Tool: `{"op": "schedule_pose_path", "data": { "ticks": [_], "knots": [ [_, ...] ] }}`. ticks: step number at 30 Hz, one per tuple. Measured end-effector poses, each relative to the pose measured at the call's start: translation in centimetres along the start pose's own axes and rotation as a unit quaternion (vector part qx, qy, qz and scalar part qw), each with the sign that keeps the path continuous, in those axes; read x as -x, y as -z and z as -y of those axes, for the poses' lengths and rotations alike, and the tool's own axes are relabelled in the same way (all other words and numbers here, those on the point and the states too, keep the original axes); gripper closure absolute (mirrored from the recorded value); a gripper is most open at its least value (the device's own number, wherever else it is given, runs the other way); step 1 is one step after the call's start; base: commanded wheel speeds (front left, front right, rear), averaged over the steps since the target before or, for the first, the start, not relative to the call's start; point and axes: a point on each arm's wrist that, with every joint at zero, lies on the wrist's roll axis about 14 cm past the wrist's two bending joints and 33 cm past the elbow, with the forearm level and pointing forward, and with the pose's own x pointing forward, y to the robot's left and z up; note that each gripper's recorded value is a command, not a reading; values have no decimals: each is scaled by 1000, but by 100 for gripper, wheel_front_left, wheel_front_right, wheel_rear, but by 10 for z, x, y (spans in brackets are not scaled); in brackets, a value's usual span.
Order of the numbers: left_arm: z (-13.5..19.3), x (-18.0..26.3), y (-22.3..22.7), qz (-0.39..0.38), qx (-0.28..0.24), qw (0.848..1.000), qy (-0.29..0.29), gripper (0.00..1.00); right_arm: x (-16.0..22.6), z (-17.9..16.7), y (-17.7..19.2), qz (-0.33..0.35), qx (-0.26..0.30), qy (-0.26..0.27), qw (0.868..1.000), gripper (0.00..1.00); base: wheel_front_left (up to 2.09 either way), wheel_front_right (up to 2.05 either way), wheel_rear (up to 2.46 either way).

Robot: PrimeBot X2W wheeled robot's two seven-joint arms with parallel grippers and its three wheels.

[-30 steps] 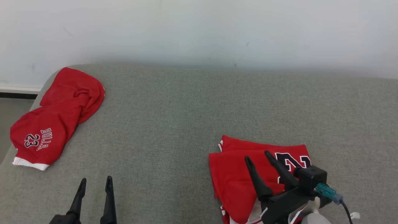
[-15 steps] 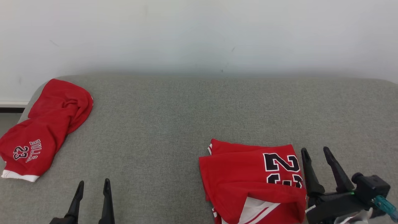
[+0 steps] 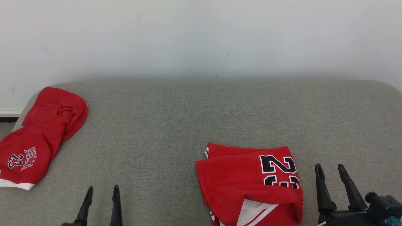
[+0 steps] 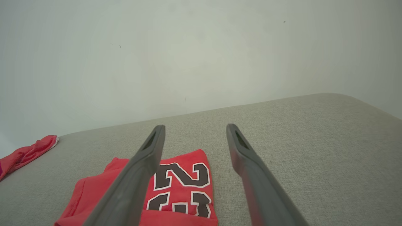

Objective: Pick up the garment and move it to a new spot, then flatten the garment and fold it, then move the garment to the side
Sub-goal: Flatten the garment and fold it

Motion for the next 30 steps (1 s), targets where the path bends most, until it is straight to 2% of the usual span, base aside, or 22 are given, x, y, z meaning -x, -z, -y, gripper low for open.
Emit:
{"op": "schedule_pose_path", "data": {
  "ticks": [4,7,15,20,30],
  "knots": [
    [26,4,14,-22,15,999,37,0,1,-2,2,-3,-2,-1,1000,0,0,0,0],
    [62,11,32,-51,26,994,90,0,1,-4,4,-6,-1,-2,1000,0,0,0,0],
    [151,39,69,-123,62,965,224,0,2,-2,7,-9,-2,1,1000,0,0,0,0],
    [179,49,87,-161,68,945,276,0,2,4,8,-11,-1,10,1000,0,0,0,0],
    [204,48,108,-207,88,922,314,0,6,23,11,-16,1,41,999,0,0,0,0]
  ]
}}
